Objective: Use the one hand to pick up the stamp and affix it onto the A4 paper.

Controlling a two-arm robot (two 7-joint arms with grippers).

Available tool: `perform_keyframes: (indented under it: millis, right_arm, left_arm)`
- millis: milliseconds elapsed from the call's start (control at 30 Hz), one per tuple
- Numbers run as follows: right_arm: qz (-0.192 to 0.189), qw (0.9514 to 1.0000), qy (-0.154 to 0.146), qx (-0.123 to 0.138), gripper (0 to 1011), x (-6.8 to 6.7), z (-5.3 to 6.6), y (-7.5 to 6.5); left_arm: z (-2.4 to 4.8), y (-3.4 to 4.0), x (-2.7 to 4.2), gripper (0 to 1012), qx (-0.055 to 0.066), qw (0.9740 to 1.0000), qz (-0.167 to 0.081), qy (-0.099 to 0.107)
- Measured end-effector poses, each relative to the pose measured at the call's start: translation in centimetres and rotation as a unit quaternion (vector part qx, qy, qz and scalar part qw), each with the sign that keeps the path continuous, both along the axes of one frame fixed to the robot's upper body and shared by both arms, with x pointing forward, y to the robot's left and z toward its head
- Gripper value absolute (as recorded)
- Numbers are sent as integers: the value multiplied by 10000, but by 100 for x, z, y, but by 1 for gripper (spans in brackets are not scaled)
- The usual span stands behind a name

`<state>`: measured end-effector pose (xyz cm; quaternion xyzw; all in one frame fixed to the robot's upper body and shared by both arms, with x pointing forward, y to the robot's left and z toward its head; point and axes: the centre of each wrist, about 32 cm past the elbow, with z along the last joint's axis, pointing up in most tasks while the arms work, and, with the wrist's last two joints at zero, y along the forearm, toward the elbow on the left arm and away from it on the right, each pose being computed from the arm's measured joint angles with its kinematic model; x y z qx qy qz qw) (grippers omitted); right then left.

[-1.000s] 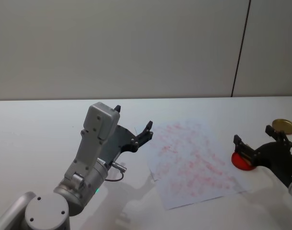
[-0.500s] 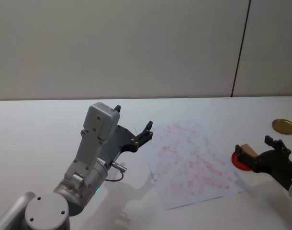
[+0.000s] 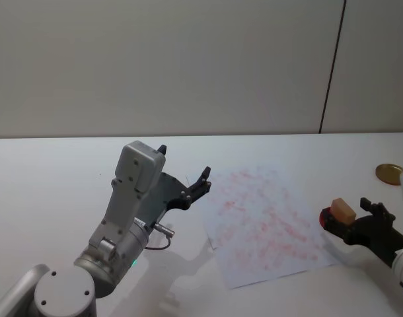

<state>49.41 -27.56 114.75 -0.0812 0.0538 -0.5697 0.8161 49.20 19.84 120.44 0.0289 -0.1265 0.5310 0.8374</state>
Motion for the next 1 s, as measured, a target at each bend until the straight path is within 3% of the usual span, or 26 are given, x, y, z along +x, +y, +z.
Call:
perform_keyframes:
  millis: [400,767,933,1000]
  right_arm:
    - [-63,9999,134,-6,712,50,-69,2]
    - [-105,9999,133,-21,330,95,-111,-12]
    - [-97,9999,53,-51,216,107,-108,-17]
    - [-81,9999,-14,-79,216,112,-101,-18]
  left_arm:
    - [0,0,0,993,0,10000,0,0]
    - [0,0,0,993,0,10000,0,0]
    - [0,0,0,993,0,10000,0,0]
    - [0,0,0,993,0,10000,0,0]
